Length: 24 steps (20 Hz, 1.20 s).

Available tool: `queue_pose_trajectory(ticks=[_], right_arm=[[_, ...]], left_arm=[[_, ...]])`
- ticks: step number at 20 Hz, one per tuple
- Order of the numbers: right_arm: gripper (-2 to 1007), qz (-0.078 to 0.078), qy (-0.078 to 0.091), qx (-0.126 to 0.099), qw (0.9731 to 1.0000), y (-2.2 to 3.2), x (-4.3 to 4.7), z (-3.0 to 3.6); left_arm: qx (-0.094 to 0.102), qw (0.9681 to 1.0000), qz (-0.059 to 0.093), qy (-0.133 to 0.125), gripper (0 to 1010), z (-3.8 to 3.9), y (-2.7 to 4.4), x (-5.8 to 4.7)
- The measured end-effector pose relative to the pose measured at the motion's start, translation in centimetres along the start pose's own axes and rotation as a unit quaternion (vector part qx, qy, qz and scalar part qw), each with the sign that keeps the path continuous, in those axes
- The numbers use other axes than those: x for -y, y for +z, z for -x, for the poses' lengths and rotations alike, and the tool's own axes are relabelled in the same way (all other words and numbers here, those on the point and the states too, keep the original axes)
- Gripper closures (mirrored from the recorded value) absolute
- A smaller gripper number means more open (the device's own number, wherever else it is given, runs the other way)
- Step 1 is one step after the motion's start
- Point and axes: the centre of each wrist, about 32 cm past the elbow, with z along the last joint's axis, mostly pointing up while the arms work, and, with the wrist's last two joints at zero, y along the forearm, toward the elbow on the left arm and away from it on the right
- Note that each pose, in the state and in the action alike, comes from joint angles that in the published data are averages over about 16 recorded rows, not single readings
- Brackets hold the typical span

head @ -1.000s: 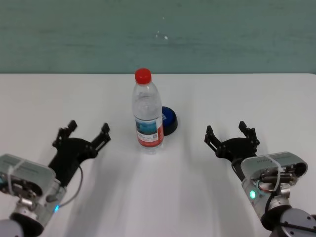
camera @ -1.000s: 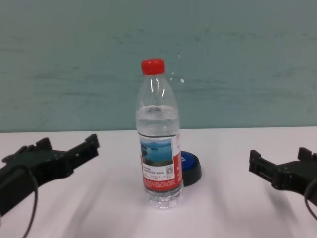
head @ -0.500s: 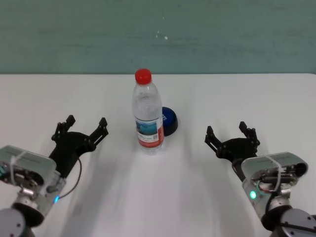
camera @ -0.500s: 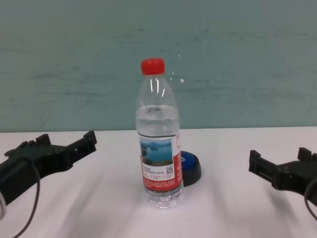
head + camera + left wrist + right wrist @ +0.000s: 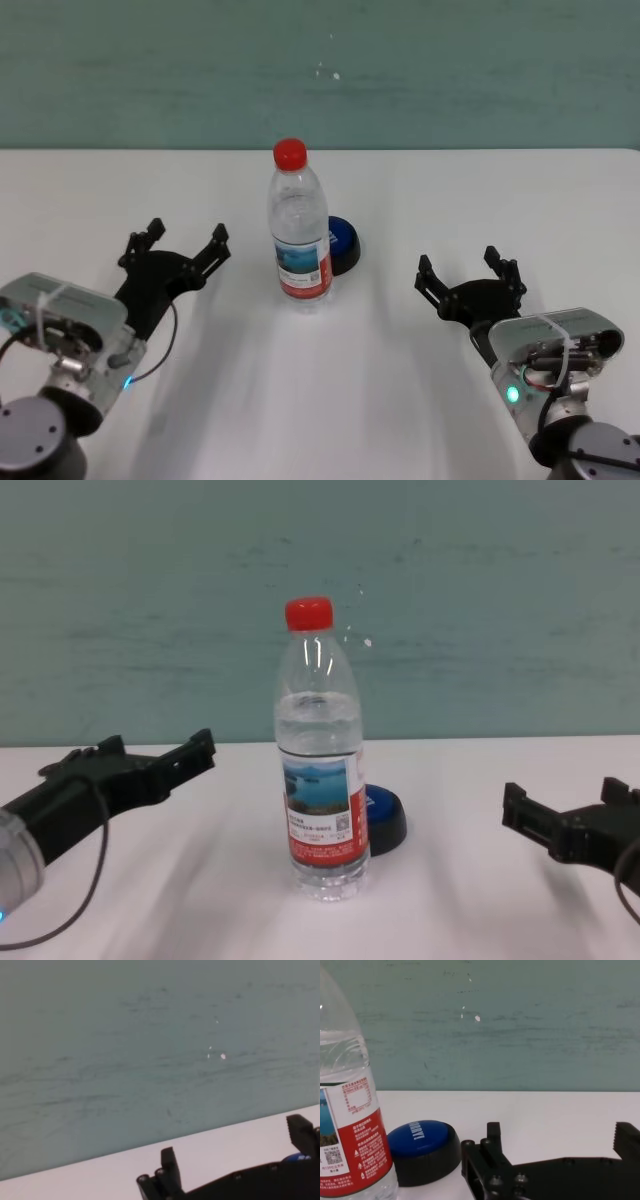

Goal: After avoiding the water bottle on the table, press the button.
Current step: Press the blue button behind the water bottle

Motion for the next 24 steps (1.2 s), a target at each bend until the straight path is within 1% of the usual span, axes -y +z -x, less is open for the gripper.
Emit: queue_pose_trajectory(ticks=[8,24], right_arm=[[1,0.000,0.000,0.000,1.0000,0.00,0.00,0.00],[1,0.000,0.000,0.000,1.0000,0.00,0.00,0.00]], left_arm=[[0.000,1.0000,0.001,-0.002,0,-0.12,0.01,1.5],[-0.001,1.0000,-0.003,0.002,0,-0.78,-0.15,4.3]])
